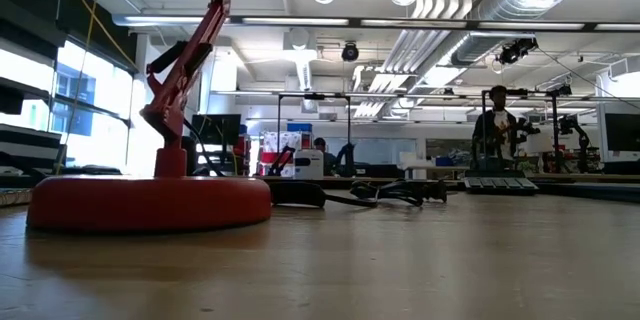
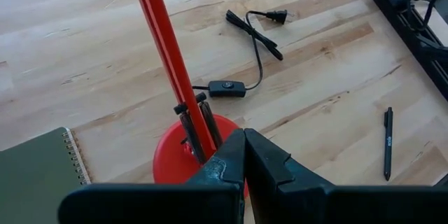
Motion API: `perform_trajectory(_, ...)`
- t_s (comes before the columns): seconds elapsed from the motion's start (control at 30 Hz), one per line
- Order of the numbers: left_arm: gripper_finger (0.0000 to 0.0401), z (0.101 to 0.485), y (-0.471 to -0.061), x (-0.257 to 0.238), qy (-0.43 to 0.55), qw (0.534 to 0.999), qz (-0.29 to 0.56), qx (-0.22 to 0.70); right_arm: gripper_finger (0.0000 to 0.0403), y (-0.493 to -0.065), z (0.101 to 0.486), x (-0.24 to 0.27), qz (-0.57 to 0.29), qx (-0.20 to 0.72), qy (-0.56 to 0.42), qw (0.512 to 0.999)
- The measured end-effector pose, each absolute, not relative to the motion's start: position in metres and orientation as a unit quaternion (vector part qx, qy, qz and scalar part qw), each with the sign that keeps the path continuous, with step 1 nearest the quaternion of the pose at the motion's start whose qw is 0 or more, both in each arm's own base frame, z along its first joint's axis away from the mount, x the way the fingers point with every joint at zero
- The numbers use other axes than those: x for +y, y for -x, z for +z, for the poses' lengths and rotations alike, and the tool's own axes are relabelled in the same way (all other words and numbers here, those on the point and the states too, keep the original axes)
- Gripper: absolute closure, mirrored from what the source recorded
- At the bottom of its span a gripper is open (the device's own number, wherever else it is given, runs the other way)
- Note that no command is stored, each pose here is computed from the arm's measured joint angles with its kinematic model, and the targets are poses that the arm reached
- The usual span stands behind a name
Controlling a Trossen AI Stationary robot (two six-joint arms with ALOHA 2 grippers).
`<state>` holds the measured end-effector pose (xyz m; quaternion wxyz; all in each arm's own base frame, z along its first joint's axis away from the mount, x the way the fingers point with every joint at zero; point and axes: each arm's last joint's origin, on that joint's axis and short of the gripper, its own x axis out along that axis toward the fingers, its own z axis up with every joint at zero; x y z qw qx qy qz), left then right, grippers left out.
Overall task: Screw lightbulb
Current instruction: Insert the white lightbulb into the red lamp
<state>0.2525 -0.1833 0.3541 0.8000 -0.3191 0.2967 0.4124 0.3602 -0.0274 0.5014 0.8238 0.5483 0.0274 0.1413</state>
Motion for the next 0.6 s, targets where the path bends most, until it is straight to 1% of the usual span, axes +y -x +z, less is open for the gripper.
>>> perform_trajectory(0.17,0.0401,0.354,-0.253,-0.183,0.320,0.800,0.412,0.296,0.0059,-0.356,0.503,-0.032,0.136,0.028,-0.546,0.826)
perform_trajectory(0.27,0.0401,0.354,-0.252,-0.184,0.320,0.801,0.411,0.297,0.0059,-0.343,0.509,-0.038,0.122,0.025,-0.537,0.834)
perform_trajectory(0.37,0.0401,0.354,-0.252,-0.185,0.320,0.801,0.411,0.297,0.0059,-0.327,0.520,-0.043,0.106,0.000,-0.524,0.845)
perform_trajectory(0.43,0.0401,0.354,-0.252,-0.185,0.319,0.801,0.411,0.296,0.0059,-0.324,0.524,-0.044,0.110,-0.012,-0.519,0.848)
perform_trajectory(0.53,0.0401,0.354,-0.252,-0.184,0.317,0.802,0.412,0.295,0.0059,-0.328,0.519,-0.043,0.122,0.015,-0.529,0.840)
perform_trajectory(0.6,0.0401,0.354,-0.251,-0.184,0.315,0.802,0.413,0.295,0.0059,-0.331,0.512,-0.038,0.114,0.042,-0.530,0.839)
